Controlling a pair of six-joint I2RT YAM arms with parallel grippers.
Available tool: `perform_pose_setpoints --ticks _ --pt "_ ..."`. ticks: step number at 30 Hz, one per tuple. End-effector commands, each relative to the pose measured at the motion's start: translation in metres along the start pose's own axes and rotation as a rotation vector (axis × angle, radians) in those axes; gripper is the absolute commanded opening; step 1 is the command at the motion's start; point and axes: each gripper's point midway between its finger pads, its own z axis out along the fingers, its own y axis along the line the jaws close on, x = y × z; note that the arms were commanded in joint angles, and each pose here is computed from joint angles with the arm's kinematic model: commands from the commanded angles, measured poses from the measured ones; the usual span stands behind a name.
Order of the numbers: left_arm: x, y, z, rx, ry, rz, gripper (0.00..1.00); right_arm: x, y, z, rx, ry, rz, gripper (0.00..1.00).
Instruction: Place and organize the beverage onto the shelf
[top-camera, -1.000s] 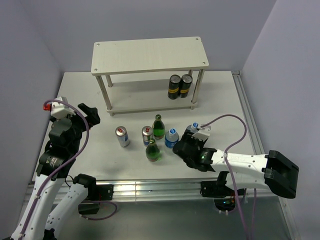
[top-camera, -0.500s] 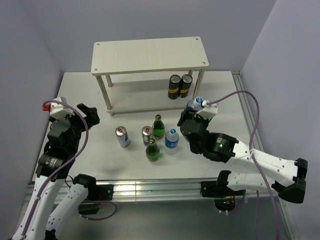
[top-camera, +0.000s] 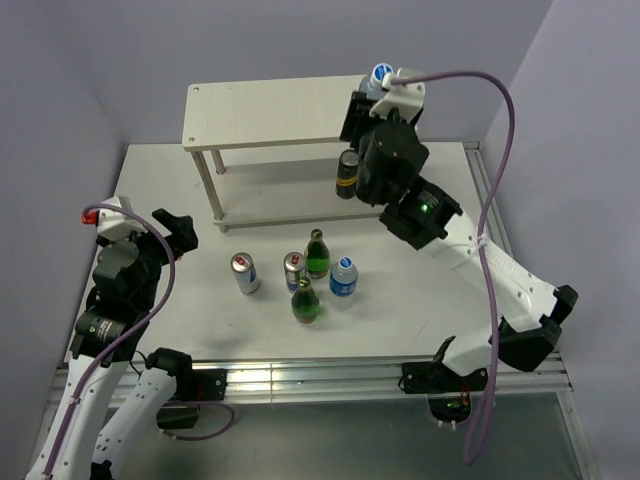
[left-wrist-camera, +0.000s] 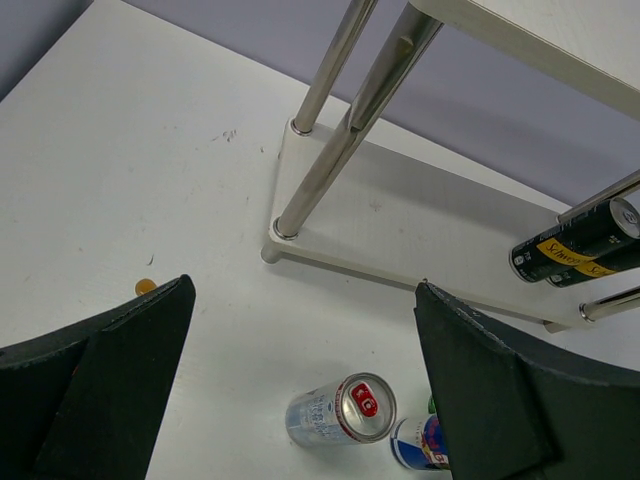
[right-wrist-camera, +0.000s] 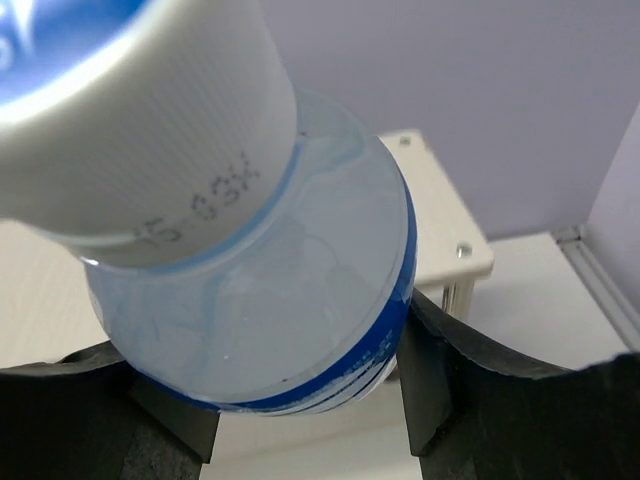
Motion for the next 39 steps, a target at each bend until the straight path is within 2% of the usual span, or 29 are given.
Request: perform_pose_setpoints --ticks 1,3,4,5,9,16,25,28,32,34,38,39 --pt "-0.007 -0.003 -0.001 0.023 -0.028 0.005 0.99 -0.075 -0.006 0.016 0.02 -0.154 0.073 0.0" --pt "-0.008 -0.003 -0.002 0.025 -0.033 0.005 0.99 -0.096 -0.013 0.026 0.046 -0.187 0.087 0.0" --pt "-0.007 -0.003 -0.002 0.025 -0.032 0.005 0.99 -0.087 -0.008 0.037 0.056 -0.166 0.054 0.0" --pt "-0.007 -0.003 -0.002 0.026 -0.031 0.005 0.99 -0.099 -0.01 0.04 0.059 -0.183 0.081 0.0" --pt "-0.007 -0.005 -0.001 0.031 -0.027 0.007 0.99 -0.095 -0.012 0.067 0.073 -0.178 0.076 0.0" --pt "-0.005 -0.005 0.0 0.033 -0.02 0.014 0.99 -0.053 -0.018 0.113 0.106 -0.089 0.073 0.0" --pt "-0.003 -0.006 0.002 0.037 -0.011 0.02 0.99 -0.019 -0.022 0.131 0.096 -0.004 0.165 0.0" --pt "-0.003 -0.005 0.002 0.035 -0.01 0.022 0.99 -0.016 -0.025 0.136 0.095 0.008 0.171 0.12" --pt "-0.003 -0.006 0.002 0.04 -0.01 0.023 0.99 -0.011 -0.027 0.142 0.098 0.021 0.162 0.6" --pt "-0.003 -0.006 0.002 0.04 -0.01 0.023 0.99 -0.007 -0.027 0.145 0.104 0.029 0.155 0.75" --pt "-0.002 -0.005 0.002 0.037 -0.008 0.023 0.99 0.0 -0.028 0.148 0.111 0.038 0.143 0.82" --pt "-0.002 -0.005 0.002 0.039 -0.008 0.024 0.99 0.002 -0.027 0.149 0.11 0.042 0.141 0.86"
